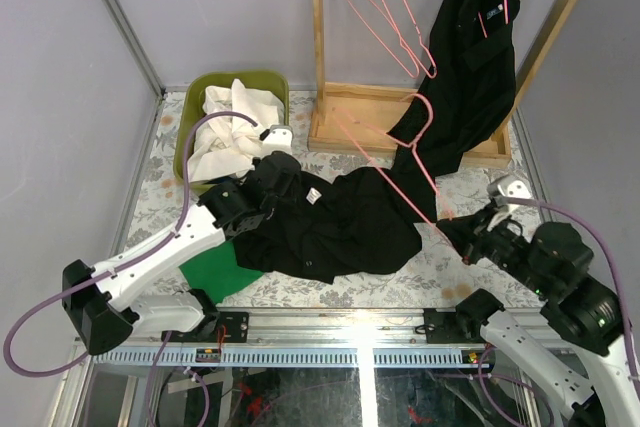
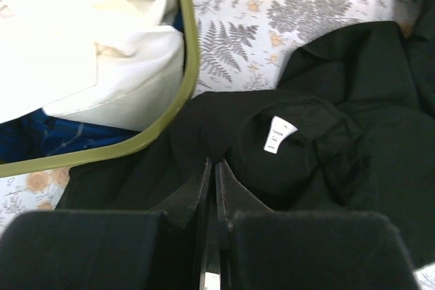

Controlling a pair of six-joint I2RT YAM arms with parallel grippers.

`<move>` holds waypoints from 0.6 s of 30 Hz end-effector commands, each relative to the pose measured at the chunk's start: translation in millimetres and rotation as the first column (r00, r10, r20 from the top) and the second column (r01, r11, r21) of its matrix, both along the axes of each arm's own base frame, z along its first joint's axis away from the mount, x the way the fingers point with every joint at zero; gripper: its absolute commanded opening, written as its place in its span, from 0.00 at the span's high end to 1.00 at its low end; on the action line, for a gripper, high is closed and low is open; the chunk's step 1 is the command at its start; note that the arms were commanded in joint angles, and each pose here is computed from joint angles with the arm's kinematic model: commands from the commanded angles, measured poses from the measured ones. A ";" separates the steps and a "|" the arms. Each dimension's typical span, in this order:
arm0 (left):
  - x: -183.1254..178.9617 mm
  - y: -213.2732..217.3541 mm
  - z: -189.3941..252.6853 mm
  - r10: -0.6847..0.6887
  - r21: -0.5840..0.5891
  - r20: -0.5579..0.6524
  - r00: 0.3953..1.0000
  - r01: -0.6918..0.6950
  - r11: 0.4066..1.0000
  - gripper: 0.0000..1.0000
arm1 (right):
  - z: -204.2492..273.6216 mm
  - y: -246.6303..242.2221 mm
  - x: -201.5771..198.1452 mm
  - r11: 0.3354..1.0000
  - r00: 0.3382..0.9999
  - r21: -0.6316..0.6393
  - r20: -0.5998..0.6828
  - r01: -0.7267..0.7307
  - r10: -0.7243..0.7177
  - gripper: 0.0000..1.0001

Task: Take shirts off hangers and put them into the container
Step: Remove the shirt from the hanger, then place the hanger at the clothesline.

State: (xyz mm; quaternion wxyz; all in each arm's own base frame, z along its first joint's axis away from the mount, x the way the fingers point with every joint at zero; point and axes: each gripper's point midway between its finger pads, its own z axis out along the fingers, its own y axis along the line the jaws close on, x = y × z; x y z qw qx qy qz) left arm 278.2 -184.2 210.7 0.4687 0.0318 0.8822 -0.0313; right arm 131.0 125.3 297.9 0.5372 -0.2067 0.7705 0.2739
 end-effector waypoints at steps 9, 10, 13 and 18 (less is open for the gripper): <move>-46.0 -115.4 1.1 -0.542 -0.252 -0.050 0.839 0.515 0.819 1.00 | 43.4 -62.0 29.2 0.925 0.904 0.110 0.196 0.364 -0.379 1.00; -52.1 -123.7 -2.9 -0.577 -0.252 -0.063 0.814 0.546 0.799 1.00 | 45.5 -66.7 29.0 0.917 0.893 0.119 0.208 0.382 -0.399 1.00; -71.2 -144.3 -16.4 -0.649 -0.250 -0.103 0.754 0.612 0.751 1.00 | 41.2 -70.2 28.0 0.914 0.888 0.109 0.218 0.391 -0.405 1.00; -91.6 -165.0 -34.8 -0.697 -0.229 -0.164 0.699 0.660 0.716 1.00 | 21.8 -52.7 24.9 0.949 0.941 0.015 0.126 0.314 -0.314 1.00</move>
